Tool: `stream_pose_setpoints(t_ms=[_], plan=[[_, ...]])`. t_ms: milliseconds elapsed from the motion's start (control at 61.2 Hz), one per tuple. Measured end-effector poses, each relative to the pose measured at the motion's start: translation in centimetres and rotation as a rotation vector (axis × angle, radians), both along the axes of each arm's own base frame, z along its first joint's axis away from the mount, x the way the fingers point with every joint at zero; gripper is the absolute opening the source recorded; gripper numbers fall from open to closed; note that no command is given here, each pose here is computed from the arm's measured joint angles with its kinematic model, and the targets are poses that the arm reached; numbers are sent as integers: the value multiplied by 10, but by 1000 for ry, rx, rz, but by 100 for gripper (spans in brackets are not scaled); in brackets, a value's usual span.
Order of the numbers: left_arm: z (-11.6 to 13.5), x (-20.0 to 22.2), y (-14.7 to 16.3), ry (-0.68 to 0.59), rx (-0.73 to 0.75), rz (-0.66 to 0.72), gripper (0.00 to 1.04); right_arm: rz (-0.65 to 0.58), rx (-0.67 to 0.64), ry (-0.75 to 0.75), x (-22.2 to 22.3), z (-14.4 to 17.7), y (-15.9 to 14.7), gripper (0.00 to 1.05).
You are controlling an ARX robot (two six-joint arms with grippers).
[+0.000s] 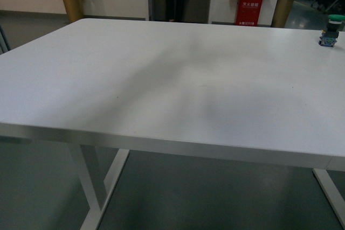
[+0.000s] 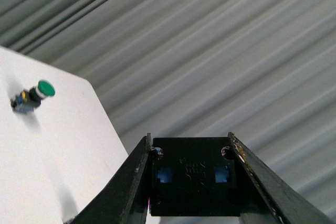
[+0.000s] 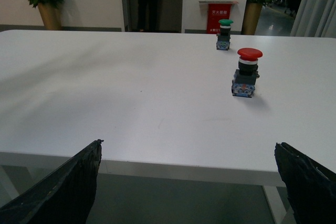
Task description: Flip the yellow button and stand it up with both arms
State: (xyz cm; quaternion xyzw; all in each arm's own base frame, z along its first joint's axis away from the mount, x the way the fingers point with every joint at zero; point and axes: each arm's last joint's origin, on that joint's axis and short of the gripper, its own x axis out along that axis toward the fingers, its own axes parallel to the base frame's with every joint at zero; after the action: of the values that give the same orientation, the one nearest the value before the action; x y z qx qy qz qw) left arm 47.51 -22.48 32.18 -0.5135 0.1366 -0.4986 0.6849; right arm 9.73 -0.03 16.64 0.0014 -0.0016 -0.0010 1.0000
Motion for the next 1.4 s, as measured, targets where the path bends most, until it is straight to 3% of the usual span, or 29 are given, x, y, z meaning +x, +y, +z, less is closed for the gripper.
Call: stream_pose_setpoints(t_ms=[196,376,474,539,702,800,882,996,1094,1192,1404], plan=[[-8,-6,-4,62,-146,-84,37,0,0,0,0,0,0,98],[-19,-8,-14,121,-190,-120,37,0,0,0,0,0,0,98],[-36,-6,-18,169,-185,-125,37,29,60,223,7,10,2,98],[-41,-7,-20,184,-184,-129,37,76,114,249,23,34,2,98],[-46,-10,-24,193,-185,-136,37,138,292,122,82,123,-15,98],[-46,-10,-24,195,-190,-130,37,190,482,79,123,168,-32,98],[-46,-10,-24,198,-192,-124,37,234,739,70,156,190,-45,98],[-44,-10,-27,205,-195,-122,37,244,1076,130,191,176,-44,98],[-43,-11,-30,213,-191,-126,37,254,1245,201,212,146,-28,98],[-43,-13,-33,217,-187,-132,37,281,1334,231,222,125,-11,98],[-42,-14,-36,210,-180,-134,37,334,1388,141,229,124,11,98]])
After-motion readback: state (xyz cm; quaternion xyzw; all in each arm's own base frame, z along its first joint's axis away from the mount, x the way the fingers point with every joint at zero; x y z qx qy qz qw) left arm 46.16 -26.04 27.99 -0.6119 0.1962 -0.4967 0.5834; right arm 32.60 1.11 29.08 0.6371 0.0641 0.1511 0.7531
